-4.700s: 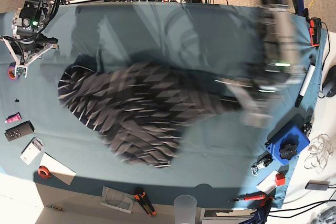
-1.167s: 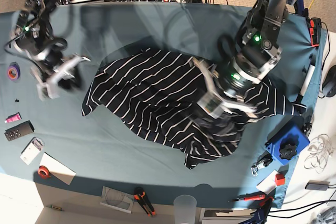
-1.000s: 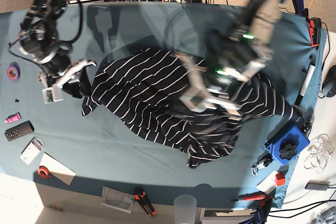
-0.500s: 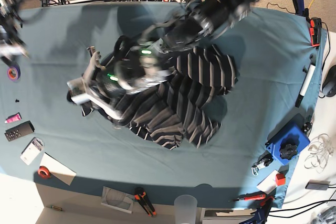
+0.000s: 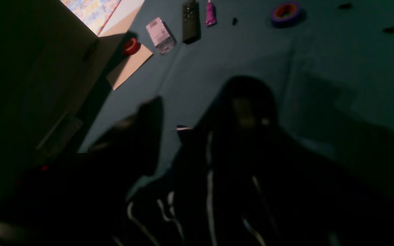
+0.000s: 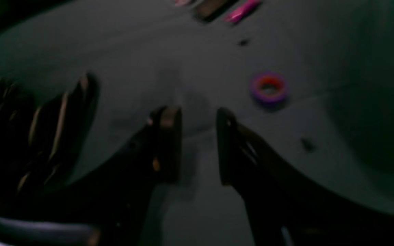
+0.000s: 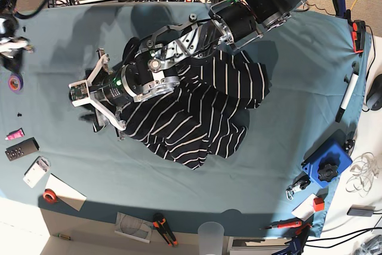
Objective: Layout the t-shirt on the table in an organized manner, then fold the t-shirt properly
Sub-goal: 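Lift the fabric with the left gripper and sweep it across the shirt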
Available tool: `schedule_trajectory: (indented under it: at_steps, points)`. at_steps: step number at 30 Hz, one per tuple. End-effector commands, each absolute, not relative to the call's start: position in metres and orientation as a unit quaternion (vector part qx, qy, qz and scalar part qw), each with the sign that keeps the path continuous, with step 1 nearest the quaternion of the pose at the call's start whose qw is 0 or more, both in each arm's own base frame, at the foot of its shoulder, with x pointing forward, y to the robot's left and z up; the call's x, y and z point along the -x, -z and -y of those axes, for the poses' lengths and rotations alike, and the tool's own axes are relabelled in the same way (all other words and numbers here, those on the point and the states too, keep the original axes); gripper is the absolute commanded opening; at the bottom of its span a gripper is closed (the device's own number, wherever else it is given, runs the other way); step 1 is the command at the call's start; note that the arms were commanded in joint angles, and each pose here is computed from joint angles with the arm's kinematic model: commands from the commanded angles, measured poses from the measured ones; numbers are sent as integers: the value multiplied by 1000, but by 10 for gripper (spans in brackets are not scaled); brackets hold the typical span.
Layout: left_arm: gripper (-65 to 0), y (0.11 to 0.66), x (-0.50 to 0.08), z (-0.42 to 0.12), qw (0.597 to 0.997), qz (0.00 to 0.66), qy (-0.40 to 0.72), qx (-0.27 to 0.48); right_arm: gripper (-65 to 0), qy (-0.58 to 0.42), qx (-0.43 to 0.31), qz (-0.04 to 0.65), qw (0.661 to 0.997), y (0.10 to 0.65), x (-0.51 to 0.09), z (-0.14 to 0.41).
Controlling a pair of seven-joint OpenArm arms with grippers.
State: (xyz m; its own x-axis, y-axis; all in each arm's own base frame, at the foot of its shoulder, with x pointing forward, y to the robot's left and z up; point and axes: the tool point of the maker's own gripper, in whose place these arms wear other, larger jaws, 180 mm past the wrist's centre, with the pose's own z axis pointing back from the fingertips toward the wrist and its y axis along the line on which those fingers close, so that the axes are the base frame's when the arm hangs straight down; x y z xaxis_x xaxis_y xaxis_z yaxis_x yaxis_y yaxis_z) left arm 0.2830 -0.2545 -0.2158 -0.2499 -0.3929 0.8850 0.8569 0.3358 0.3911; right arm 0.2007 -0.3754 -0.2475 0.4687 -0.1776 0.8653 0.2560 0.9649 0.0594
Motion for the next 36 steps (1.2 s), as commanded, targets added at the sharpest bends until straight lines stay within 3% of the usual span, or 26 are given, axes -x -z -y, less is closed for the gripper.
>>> schedule_trajectory:
  at_steps: [1, 8, 13, 16, 22, 26, 36]
  points:
    - [-333, 188, -283, 263, 555, 606, 528, 213, -467, 100, 35, 518, 849, 234, -209, 370]
    - [-333, 165, -304, 237, 592, 634, 478, 137, -467, 13, -36, 510, 860, 248, -236, 316]
    - [-333, 133, -321, 208, 602, 669, 428, 81, -467, -54, -108, 515, 849, 250, -251, 267]
    - [-334, 144, -315, 213, 616, 636, 445, 132, -467, -75, -135, 509, 847, 255, -255, 246]
    - [-334, 205, -278, 234, 592, 512, 597, 176, -467, -88, -151, 495, 851, 266, -259, 226]
    - [-335, 227, -290, 219, 610, 481, 621, 110, -467, -87, -137, 488, 858, 269, -258, 231]
    - [-334, 189, -356, 165, 679, 573, 456, -56, -467, -88, -135, 489, 857, 269, -259, 231]
